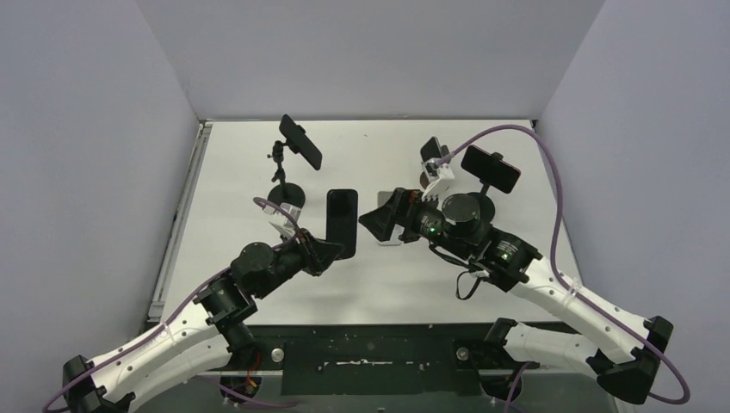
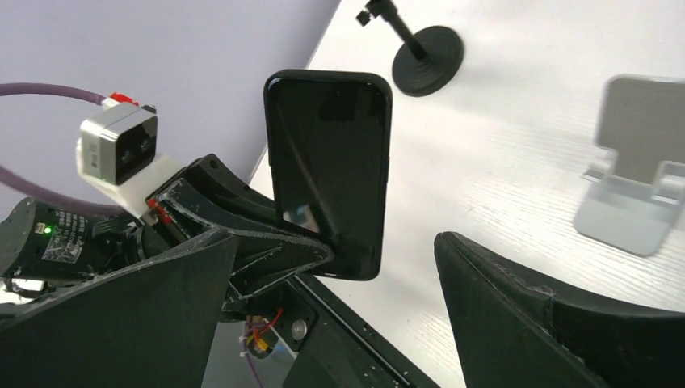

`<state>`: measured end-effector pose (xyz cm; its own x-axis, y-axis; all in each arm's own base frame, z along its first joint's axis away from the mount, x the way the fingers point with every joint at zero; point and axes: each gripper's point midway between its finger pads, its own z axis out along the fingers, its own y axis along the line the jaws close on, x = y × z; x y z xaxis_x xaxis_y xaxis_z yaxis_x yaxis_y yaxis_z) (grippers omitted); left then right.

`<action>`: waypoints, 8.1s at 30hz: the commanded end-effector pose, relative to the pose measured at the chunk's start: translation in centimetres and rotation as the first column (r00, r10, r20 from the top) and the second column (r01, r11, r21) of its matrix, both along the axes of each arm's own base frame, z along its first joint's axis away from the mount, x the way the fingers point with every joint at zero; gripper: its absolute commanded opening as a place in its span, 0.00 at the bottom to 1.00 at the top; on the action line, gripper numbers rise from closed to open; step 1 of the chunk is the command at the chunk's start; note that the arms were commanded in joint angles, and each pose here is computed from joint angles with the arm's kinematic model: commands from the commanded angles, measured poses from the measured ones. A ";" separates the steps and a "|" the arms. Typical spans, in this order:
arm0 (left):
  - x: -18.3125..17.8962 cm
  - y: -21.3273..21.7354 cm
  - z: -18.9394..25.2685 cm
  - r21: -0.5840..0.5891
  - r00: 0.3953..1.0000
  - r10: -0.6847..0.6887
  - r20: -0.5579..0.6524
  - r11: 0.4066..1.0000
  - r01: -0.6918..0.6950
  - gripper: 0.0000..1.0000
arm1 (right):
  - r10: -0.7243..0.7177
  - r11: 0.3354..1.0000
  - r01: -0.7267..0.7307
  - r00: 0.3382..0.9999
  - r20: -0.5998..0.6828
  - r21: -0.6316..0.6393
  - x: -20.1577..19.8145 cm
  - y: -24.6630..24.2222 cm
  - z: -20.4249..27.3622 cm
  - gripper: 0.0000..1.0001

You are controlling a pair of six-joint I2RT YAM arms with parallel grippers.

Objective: Remove the phone from the phone stand
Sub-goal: Place the phone at the center of the board, then pick up the phone stand at the center of the board.

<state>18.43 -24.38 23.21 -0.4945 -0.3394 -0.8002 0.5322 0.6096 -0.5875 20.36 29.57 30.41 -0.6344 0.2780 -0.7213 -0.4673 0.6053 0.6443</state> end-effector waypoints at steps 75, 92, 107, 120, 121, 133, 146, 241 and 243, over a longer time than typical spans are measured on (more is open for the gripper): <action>6.9 4.0 -20.3 0.167 0.713 0.165 -0.682 0.984 -0.068 0.32 | -0.167 0.975 0.163 0.986 -0.009 -0.154 -1.3 -6.5 -7.4 1.00; 7.1 5.6 -20.6 0.243 0.707 0.253 -0.660 0.963 -0.118 0.44 | -0.166 0.974 0.162 0.986 -0.015 -0.162 -1.3 -6.4 -7.6 1.00; 7.1 6.9 -21.0 0.291 0.686 0.316 -0.655 0.944 -0.156 0.46 | -0.170 0.972 0.165 0.985 -0.016 -0.165 -1.2 -6.4 -7.7 1.00; 7.4 8.6 -19.4 0.328 0.681 0.377 -0.627 0.921 -0.207 0.45 | -0.190 0.965 0.184 0.982 -0.016 -0.184 -1.2 -7.1 -8.1 1.00; 7.7 8.9 -18.6 0.338 0.695 0.388 -0.605 0.916 -0.217 0.45 | -0.198 0.961 0.192 0.980 -0.009 -0.199 -1.1 -7.4 -8.1 1.00; 11.4 15.4 -4.3 0.378 0.797 0.599 -0.073 0.756 -0.534 0.97 | -0.312 0.788 0.350 0.936 0.162 -0.506 2.2 -11.4 -9.4 1.00; 8.5 9.6 -1.0 0.225 0.960 0.279 0.032 0.933 -0.279 0.97 | -0.219 0.890 0.296 0.945 0.244 -0.347 9.1 -8.3 -9.2 0.99; 7.3 8.5 -0.1 0.186 0.967 0.247 0.063 0.949 -0.255 0.97 | -0.600 0.674 0.583 0.790 0.125 -0.453 26.4 -4.3 -13.7 0.53; 7.3 8.5 0.0 0.184 0.967 0.248 0.065 0.949 -0.255 0.97 | -0.630 0.669 0.608 0.769 0.107 -0.428 27.9 -4.2 -13.6 0.52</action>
